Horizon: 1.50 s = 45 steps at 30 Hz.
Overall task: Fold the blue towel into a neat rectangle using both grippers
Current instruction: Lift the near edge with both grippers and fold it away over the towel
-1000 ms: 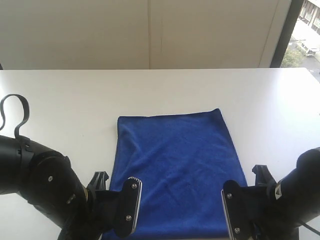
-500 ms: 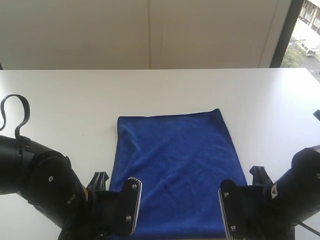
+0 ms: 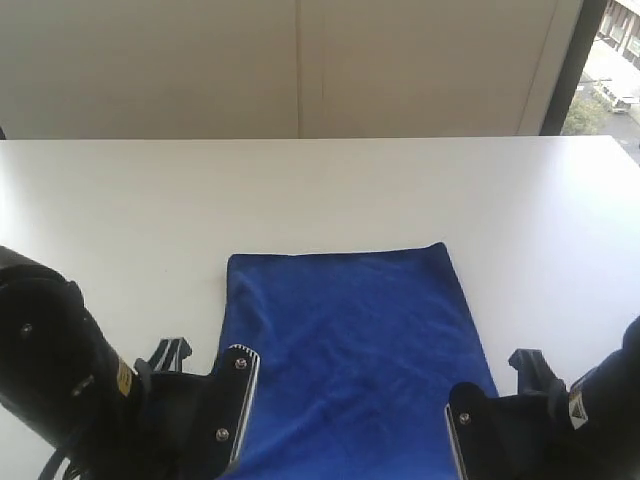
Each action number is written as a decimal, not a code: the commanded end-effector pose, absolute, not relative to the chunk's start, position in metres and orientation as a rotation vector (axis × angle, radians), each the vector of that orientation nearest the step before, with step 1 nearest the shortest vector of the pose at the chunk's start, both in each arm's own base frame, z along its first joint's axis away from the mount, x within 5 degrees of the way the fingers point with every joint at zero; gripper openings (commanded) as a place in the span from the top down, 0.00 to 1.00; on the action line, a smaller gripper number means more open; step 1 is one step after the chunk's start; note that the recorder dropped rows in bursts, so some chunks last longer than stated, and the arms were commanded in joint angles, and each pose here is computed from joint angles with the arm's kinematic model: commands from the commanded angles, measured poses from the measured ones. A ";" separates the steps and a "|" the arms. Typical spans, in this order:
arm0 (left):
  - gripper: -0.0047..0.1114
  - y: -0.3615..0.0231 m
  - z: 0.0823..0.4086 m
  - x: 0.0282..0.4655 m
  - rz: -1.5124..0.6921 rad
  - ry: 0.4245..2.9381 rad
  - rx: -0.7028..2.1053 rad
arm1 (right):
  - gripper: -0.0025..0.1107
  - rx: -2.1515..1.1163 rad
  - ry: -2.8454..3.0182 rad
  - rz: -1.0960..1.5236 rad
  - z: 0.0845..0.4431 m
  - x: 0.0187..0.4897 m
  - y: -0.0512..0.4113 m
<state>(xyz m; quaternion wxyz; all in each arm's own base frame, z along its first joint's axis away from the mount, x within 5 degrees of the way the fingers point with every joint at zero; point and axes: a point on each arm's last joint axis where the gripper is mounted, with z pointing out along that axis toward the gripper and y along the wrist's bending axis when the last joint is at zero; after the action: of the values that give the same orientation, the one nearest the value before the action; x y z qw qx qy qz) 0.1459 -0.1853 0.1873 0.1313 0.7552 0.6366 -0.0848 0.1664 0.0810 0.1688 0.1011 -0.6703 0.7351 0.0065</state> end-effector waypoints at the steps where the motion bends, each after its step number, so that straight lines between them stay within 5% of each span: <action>1: 0.96 -0.178 0.196 0.140 -0.230 1.857 2.206 | 0.98 -1.867 2.146 -0.026 0.186 0.164 0.085; 6: 0.96 -0.170 0.202 0.158 0.067 1.867 2.080 | 0.98 -1.605 2.111 -0.239 0.206 0.186 0.082; 13: 0.96 -0.174 0.210 0.176 0.169 1.744 1.933 | 0.98 -1.490 2.010 -0.358 0.215 0.205 0.084; 23: 0.96 -0.160 0.212 0.220 0.160 1.757 1.613 | 0.98 -1.375 2.045 -0.483 0.207 0.243 0.091; 45: 0.96 -0.190 0.179 0.289 0.180 1.649 1.595 | 0.98 -1.219 2.167 -0.496 0.182 0.323 0.074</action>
<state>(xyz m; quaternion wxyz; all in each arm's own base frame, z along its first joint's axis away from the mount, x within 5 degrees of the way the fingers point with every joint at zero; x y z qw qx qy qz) 0.2813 -0.1874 0.1794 0.4102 0.6328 0.6532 0.0679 0.3152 0.0768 0.1811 0.2900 -0.4665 0.8141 -0.1884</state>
